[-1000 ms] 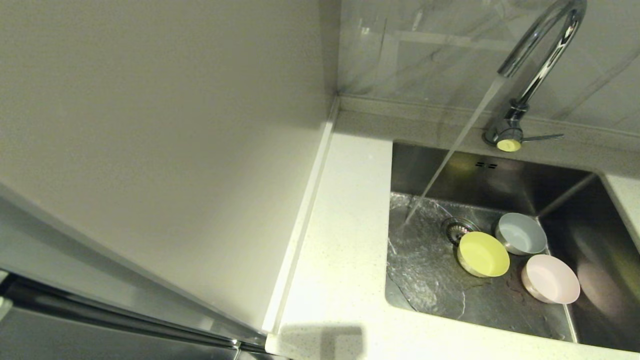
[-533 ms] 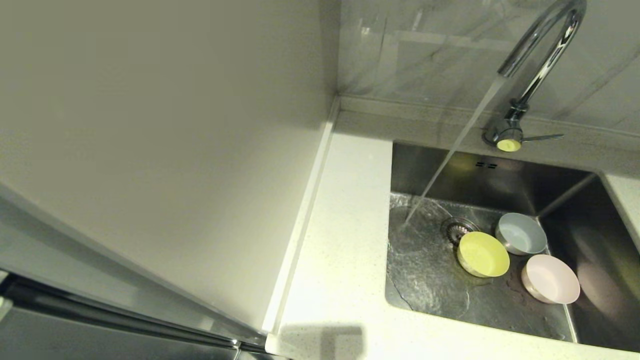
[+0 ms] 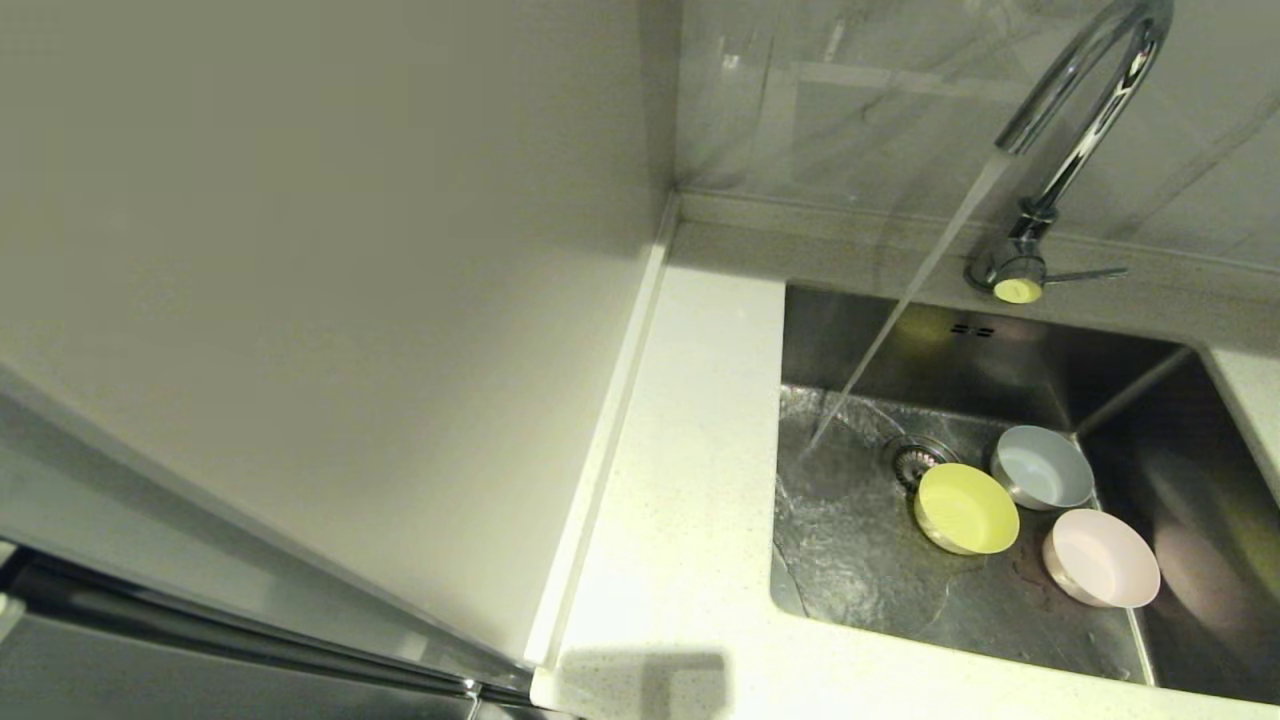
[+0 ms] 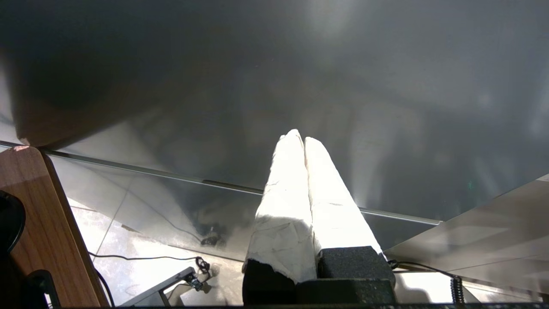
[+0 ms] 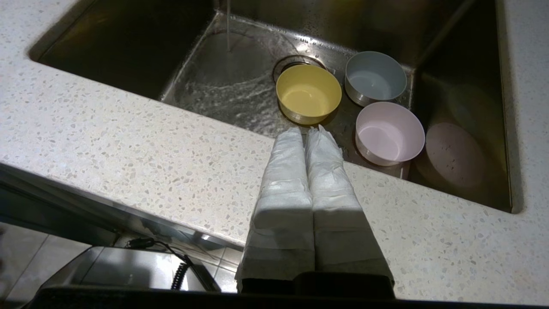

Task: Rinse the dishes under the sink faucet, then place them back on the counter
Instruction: Wait for the water to rinse the bowl

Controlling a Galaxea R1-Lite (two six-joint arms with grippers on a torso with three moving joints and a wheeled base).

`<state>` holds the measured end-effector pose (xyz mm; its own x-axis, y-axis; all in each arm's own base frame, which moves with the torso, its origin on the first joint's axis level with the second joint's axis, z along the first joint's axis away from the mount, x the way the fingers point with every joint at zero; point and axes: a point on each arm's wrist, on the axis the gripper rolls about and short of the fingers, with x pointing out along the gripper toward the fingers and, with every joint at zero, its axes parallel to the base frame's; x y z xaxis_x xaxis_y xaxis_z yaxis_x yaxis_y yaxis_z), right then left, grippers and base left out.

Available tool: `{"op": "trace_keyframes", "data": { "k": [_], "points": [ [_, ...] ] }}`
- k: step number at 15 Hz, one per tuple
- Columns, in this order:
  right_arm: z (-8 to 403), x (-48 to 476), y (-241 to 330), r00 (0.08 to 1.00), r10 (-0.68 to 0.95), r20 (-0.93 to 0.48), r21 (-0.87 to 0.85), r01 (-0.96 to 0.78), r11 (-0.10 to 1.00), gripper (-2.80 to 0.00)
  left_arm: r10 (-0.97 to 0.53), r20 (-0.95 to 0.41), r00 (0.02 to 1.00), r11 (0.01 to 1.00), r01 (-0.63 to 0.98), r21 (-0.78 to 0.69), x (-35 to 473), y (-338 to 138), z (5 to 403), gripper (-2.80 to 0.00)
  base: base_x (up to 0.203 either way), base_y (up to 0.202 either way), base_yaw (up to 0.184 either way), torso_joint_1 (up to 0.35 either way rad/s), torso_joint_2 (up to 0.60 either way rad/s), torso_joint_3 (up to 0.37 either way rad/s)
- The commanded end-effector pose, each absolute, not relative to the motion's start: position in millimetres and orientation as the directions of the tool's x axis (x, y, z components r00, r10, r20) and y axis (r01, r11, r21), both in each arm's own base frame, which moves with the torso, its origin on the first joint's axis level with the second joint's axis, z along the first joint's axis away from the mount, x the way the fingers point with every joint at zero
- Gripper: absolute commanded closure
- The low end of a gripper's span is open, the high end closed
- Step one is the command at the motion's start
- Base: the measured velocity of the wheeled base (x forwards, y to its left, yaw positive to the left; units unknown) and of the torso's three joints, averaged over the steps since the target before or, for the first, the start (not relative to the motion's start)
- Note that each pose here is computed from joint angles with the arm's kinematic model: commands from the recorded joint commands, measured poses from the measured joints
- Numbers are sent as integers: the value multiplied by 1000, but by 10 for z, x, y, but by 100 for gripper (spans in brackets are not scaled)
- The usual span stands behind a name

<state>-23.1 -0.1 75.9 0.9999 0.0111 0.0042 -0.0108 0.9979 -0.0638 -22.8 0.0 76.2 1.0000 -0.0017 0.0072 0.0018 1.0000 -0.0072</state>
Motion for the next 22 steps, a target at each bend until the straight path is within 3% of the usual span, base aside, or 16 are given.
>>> {"op": "trace_keyframes", "data": {
  "k": [1,22],
  "points": [
    [759,-229,-1,1000,12,2,-66,-12,998,0,-2,5,1000,1000,2,-8,-226,0,754,0,0,0,0,0,0,0],
    [759,-229,-1,1000,13,2,-64,-13,998,0,-2,5,1000,1000,2,-8,-226,0,754,0,0,0,0,0,0,0]
  ]
}}
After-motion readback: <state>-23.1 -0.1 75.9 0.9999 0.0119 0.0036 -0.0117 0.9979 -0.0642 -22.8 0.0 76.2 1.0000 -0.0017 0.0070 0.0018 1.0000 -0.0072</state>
